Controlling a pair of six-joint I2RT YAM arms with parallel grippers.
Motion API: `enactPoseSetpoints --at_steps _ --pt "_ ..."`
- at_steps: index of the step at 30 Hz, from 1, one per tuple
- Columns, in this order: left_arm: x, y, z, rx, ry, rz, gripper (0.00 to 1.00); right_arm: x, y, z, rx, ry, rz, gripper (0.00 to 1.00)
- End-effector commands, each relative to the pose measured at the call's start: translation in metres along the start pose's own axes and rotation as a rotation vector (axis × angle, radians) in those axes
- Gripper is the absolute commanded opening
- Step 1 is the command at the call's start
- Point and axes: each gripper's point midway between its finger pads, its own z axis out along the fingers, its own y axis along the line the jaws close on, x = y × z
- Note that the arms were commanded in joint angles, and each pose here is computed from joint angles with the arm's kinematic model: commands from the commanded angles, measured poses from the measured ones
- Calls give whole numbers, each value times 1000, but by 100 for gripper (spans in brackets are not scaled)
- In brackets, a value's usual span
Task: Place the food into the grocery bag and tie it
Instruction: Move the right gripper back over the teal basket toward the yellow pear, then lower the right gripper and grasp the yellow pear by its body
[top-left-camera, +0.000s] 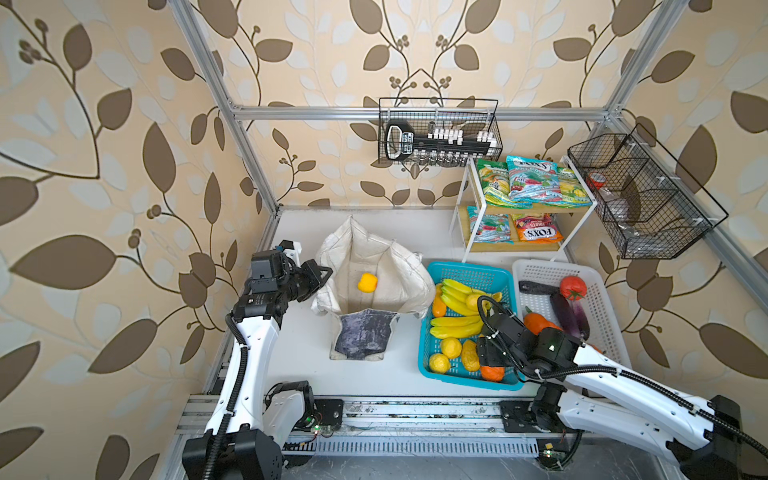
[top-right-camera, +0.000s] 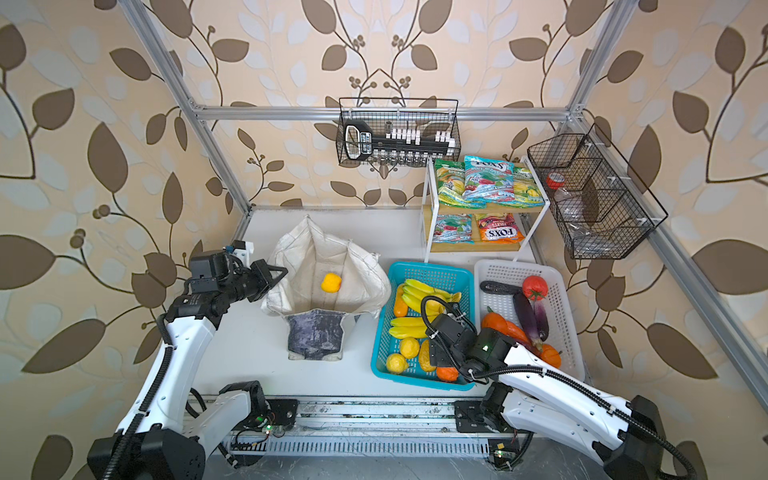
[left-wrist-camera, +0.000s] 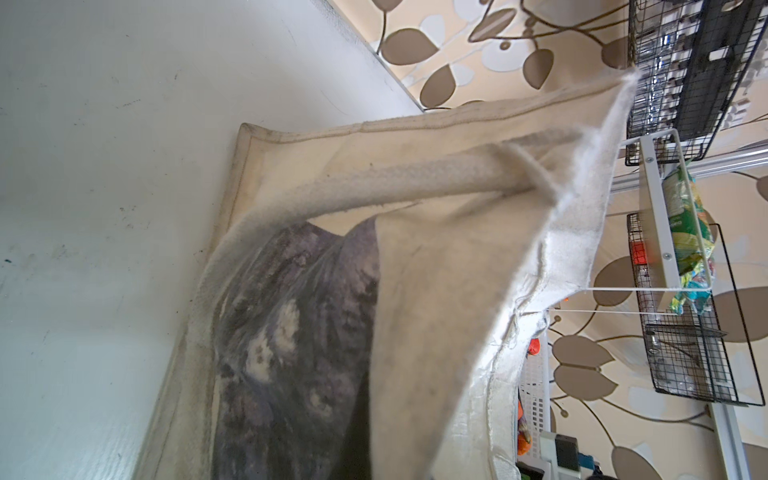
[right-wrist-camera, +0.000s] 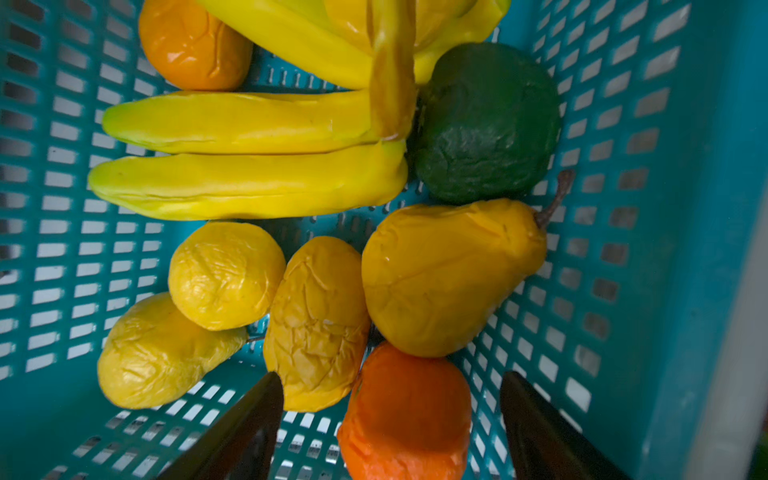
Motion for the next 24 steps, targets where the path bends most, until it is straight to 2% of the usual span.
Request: enactPoseSetpoints --at_steps 1,6,16,24 --pt "6 -1 2 30 26 -12 0 -2 -7 8 47 -19 27 83" --pt "6 0 3 23 27 -15 0 -12 0 10 33 -50 39 82" --pt "7 0 4 29 31 -22 0 -10 -22 28 177 -58 30 78" --pt "7 -1 4 35 31 -22 0 -15 -8 40 170 -73 -4 74"
